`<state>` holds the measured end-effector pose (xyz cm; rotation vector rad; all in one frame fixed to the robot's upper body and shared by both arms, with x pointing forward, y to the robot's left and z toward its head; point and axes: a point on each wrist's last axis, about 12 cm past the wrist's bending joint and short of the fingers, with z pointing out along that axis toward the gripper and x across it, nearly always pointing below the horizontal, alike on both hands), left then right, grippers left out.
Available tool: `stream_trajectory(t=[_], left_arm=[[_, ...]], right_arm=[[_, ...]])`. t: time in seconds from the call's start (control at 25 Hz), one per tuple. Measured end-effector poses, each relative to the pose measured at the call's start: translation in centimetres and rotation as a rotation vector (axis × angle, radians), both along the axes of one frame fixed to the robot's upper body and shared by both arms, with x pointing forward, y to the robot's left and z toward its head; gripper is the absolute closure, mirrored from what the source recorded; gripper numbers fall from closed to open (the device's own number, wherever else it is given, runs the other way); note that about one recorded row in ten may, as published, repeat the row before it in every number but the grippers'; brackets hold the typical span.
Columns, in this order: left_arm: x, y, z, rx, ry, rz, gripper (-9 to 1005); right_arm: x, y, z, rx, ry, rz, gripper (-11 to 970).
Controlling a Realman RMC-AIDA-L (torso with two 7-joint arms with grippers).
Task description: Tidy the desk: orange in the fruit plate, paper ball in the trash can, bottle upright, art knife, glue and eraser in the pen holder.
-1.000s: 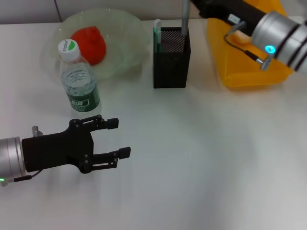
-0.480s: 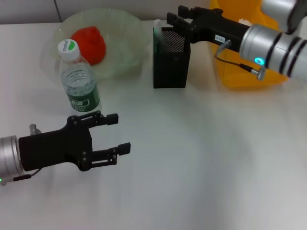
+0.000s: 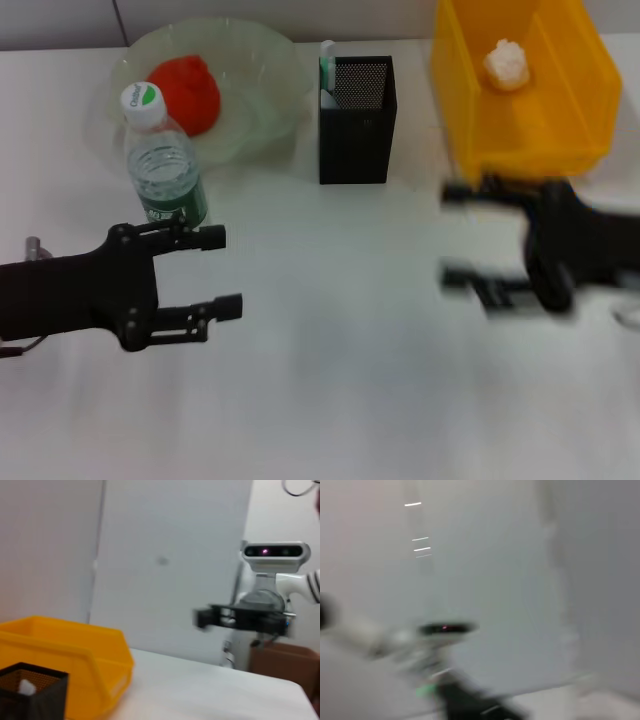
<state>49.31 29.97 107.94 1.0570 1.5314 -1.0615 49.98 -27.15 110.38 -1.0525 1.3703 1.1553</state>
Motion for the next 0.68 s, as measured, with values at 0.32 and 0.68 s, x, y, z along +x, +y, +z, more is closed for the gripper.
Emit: stream_trajectory(t=[0.32, 0.68], left_arm=[[0.4, -0.2, 1.0, 0.04, 0.028, -0.098, 211], [0.1, -0.2, 1.1, 0.037, 0.063, -0.11, 212]], right_arm=[[-2.5, -0.8, -1.1, -0.027, 0.061, 0.088, 150], [-2.4, -0.1, -1.2, -0.029, 0.065, 0.106, 150]])
